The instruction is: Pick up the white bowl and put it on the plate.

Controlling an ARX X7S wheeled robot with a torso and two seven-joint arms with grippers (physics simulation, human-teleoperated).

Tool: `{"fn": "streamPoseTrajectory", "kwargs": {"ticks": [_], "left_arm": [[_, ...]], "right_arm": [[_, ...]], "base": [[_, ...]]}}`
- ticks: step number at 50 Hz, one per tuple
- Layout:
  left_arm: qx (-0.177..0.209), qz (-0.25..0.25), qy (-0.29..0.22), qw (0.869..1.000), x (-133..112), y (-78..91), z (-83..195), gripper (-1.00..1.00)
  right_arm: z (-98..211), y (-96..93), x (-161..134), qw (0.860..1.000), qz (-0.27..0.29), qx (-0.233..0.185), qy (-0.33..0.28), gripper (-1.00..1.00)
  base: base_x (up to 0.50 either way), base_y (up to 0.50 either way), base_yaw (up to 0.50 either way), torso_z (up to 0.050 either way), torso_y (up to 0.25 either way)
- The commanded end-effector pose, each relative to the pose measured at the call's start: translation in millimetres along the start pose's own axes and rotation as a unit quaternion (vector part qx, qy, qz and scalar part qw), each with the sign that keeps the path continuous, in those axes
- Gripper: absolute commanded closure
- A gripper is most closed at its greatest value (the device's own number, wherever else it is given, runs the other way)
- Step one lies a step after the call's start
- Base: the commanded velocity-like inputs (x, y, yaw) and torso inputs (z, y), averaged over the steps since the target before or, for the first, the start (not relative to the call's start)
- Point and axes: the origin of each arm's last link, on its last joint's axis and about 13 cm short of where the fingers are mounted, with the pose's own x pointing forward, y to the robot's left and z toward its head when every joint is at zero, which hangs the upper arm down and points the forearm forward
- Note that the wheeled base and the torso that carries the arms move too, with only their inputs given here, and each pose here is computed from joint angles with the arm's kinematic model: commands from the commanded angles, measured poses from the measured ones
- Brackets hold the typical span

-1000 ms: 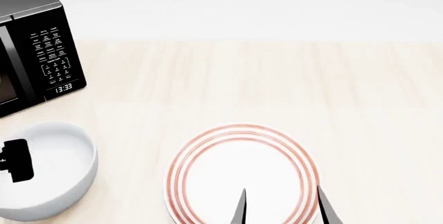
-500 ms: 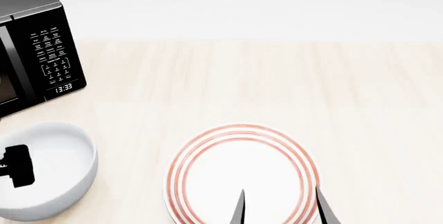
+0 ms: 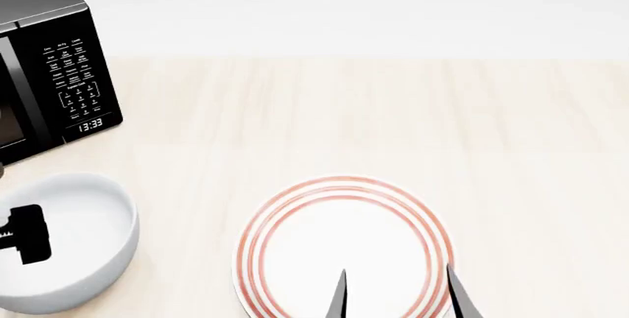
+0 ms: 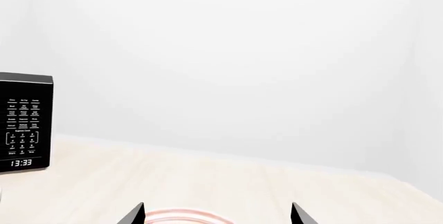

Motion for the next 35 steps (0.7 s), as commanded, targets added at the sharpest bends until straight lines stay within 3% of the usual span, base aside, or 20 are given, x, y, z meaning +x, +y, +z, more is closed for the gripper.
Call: {"fn": "streamPoseTrajectory", "kwargs": {"ticks": [1,35], "left_arm": [[-0.001,0.005,0.001,1.000,8.3,2.4,0.7,-1.00],[-0.005,0.005,0.006,1.000,8.4,1.4,-8.1,-1.00]], "right_arm": [[0.3,0.5,-0.4,1.000,0.001,0.001,0.001,-1.00],[-0.6,0.3,-0.2,1.000,0.001,0.001,0.001,-1.00]], "base": [[0.00,0.00,0.00,0.000,0.000],[0.00,0.00,0.00,0.000,0.000]]}}
